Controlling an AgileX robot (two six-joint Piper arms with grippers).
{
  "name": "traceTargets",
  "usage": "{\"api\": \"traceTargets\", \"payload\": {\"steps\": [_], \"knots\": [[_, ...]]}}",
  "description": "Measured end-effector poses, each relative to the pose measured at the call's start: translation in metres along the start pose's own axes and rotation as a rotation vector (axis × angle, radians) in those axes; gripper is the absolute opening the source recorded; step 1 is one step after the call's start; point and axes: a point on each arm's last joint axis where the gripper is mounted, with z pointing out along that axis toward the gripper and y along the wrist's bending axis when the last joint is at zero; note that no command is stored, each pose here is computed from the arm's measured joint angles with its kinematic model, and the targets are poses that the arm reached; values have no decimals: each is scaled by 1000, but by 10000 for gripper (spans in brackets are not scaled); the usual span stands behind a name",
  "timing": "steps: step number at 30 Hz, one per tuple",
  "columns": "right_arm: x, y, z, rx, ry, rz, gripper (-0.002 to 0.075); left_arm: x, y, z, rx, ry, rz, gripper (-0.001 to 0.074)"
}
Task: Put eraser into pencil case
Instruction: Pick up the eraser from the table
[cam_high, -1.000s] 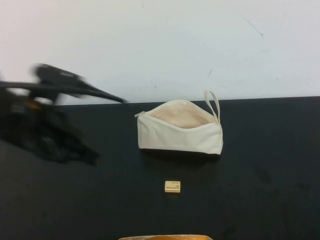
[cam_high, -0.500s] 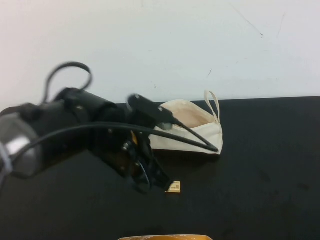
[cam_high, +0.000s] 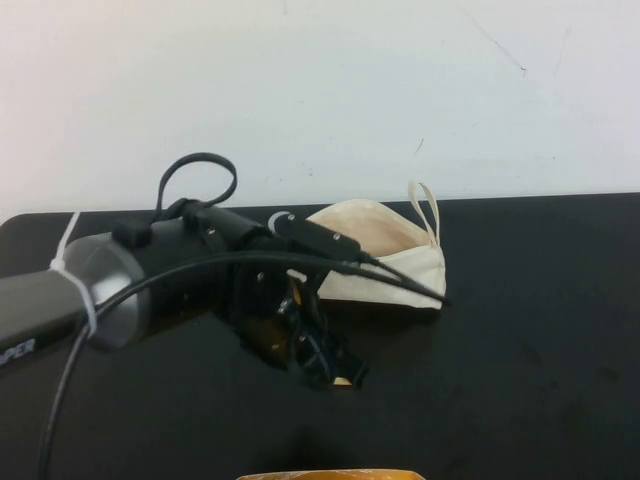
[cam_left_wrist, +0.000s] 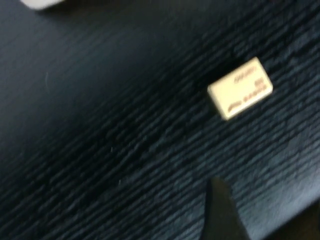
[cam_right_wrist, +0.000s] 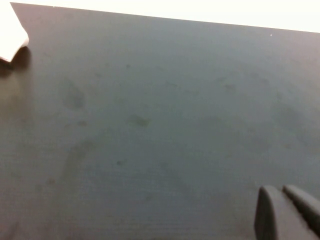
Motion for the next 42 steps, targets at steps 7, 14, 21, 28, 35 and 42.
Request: {"api": "traceTargets", "payload": {"steps": [7,14,21,28,35,42], "knots": [[0,0,0,0,0,0,-1,-23,-11,15,40,-17,-26,379],[0,0,0,0,0,0,-1,-31,-25,49,3,71,-15,452],[0,0,0,0,0,0,-1,-34,-16,62,-63,62,-94,470],[0,0,0,0,0,0,-1,-32,-17,78,-51,76,-117,471],[0,0,0,0,0,0,-1,-27,-17,87,-55,118,-122,457],[0,0,0,0,0,0,-1,-28,-17,87,-55,121,-119,299]]}}
